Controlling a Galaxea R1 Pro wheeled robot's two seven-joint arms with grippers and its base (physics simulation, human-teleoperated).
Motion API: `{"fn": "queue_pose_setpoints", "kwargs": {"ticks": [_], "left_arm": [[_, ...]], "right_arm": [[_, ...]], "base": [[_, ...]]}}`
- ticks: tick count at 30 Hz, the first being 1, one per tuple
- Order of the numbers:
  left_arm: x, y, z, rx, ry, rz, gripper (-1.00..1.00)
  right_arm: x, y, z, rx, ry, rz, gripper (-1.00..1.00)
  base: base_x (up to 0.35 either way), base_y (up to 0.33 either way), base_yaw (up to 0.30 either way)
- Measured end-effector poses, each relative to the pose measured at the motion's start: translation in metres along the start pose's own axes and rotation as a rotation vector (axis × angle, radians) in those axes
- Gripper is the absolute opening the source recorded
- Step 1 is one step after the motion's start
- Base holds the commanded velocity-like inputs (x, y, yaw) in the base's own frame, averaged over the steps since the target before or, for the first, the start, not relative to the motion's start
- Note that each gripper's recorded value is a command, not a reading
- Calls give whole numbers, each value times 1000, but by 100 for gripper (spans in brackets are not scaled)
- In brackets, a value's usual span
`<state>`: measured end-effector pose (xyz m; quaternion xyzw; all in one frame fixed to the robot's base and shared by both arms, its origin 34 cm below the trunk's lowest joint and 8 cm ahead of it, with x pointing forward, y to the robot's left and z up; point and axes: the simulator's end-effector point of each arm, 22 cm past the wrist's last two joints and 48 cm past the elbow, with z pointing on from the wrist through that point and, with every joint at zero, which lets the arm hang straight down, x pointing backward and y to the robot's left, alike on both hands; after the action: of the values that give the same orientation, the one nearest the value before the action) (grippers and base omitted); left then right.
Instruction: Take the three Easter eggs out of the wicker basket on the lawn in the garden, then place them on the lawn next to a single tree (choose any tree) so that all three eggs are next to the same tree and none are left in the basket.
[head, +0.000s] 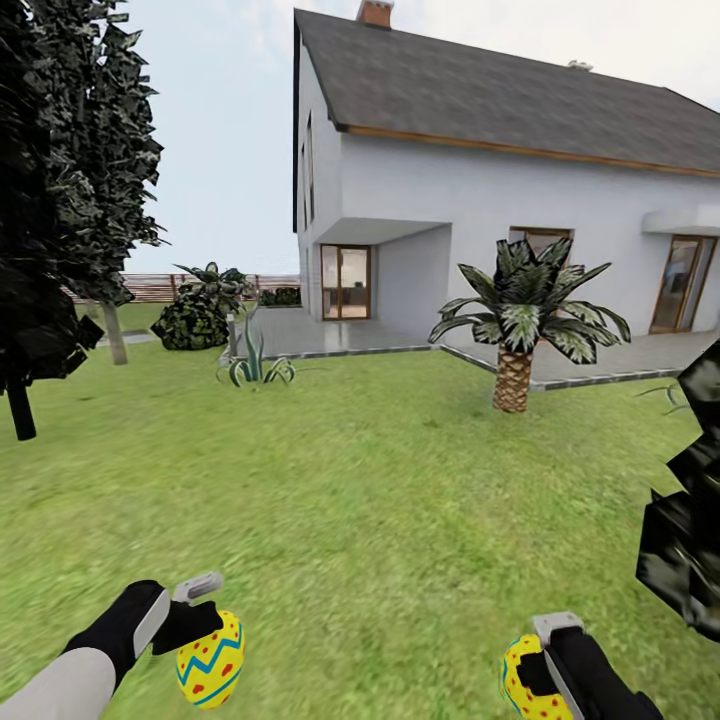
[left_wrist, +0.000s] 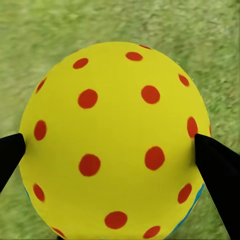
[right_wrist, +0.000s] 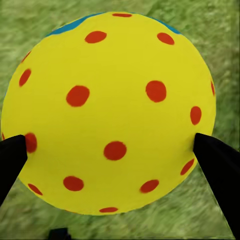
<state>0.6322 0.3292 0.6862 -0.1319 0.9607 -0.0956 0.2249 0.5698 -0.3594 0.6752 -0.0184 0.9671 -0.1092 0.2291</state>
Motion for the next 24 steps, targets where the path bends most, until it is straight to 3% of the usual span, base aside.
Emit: {"fn": "queue_pose_setpoints", "kwargs": {"ticks": [2,4,15,18,24], "left_arm": [[0,-2,0,2,0,1,-100],[0,0,0,0,-1,1,-100],[1,-5,1,6,1,3,-100],[1,-5,1,6,0,4,-100],[0,-4,1,4,-1,2,-100]], "right_arm": [[2,-24,-1,103,6,14,-100],[2,-28,-1,135,7,19,-100],[-8,-25,-4,138,3,18,-100],[-1,-11,3,114,65,15,-100],[4,-1,5,105,83,8,-100]], "base": [[328,0,0],[327,0,0],[327,0,0],[328,0,0],[327,0,0]]}}
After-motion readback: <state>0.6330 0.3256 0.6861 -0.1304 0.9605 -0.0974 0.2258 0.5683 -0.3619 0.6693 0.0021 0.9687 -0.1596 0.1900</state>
